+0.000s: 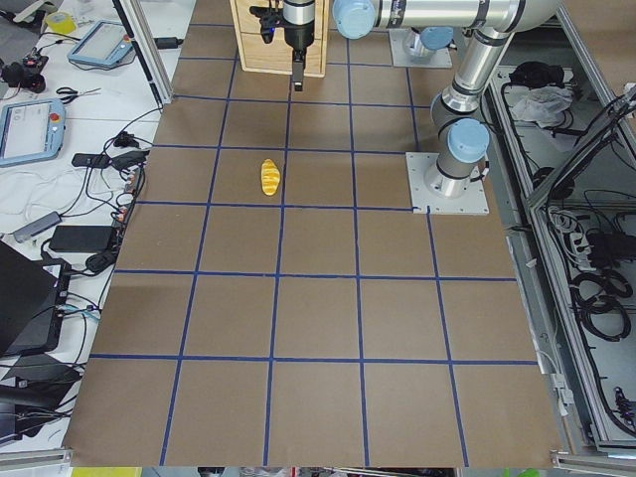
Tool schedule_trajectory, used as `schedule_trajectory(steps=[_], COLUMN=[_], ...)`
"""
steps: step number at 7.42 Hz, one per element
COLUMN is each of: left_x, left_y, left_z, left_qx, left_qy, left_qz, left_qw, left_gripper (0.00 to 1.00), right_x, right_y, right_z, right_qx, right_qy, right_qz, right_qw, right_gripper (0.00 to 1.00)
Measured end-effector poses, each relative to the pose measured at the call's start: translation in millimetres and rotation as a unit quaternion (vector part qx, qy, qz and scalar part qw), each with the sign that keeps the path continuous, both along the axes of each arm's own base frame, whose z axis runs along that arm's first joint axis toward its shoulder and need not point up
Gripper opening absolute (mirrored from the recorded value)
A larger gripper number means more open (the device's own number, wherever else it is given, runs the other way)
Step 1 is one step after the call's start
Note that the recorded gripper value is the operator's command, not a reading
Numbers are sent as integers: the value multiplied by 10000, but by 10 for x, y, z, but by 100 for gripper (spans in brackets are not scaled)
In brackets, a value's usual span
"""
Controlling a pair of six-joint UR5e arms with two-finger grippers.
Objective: Open upper drawer
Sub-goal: 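Move the left gripper toward the cabinet's black drawer handle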
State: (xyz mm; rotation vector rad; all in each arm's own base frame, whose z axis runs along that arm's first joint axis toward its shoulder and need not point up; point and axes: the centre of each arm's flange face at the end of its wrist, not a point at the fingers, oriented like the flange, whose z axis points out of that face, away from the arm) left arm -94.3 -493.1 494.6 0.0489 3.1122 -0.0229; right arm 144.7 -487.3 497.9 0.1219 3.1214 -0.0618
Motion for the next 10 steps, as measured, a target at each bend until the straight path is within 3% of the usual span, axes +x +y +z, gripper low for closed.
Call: schedule_trajectory(steps=[10], left_x=[15], left_y=[-99], left_z=[139], left_qx=[-188], left_qy=[250], left_qz=[9], left_qw=[9995], left_gripper=[100], right_x=[-2], right_y=[0], right_z=[0], right_qx=[0], right_qy=[5], right_qz=[-1], right_qw=[10000], right_gripper=[100])
